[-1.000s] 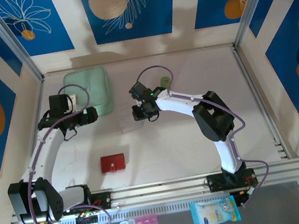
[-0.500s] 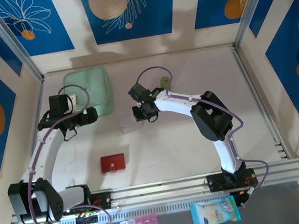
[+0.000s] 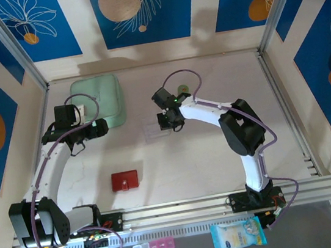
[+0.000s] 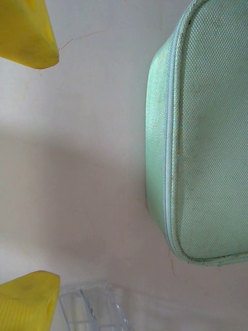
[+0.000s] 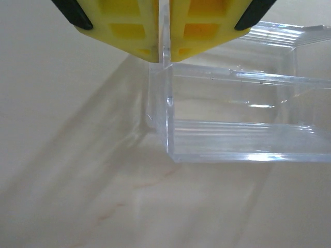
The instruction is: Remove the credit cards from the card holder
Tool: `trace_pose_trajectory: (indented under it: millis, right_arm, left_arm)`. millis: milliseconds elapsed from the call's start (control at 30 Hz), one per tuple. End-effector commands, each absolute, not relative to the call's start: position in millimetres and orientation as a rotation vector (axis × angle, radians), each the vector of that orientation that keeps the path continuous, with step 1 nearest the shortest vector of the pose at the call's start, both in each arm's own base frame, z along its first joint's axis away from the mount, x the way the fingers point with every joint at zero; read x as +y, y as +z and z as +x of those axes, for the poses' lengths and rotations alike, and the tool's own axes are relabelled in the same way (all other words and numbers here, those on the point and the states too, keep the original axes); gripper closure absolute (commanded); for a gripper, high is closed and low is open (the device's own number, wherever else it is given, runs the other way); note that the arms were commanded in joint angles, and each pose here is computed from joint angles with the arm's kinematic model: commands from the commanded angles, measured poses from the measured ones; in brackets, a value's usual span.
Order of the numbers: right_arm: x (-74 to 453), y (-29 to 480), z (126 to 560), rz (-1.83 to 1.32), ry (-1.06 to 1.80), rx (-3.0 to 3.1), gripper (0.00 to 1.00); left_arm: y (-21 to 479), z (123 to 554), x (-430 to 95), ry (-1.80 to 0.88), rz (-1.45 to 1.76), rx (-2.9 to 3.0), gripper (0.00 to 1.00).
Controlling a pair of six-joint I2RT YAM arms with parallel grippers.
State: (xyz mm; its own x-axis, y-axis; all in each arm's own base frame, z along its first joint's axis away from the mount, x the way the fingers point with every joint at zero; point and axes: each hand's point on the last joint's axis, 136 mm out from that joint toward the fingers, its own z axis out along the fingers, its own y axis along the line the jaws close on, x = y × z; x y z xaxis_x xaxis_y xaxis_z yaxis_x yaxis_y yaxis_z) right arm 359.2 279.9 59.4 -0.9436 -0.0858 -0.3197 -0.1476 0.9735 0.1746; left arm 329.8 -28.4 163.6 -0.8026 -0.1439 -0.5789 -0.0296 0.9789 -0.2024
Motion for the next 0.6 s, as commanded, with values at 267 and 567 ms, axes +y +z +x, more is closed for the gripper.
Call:
trace_pose_trajectory:
  millis: [267,567]
  right_arm:
    - [224.5,70.7,369.4,-0.004,0.207,2.791,0.88]
    - [225.4,63.9,373.5,-0.005,0.212,2.803,0.88]
  left_arm:
    - [160.3,329.0,-28.0,-0.265,-0.129,2.497,0.00]
    - [160.0,329.1,-27.9,-0.263,-0.131,2.499,0.00]
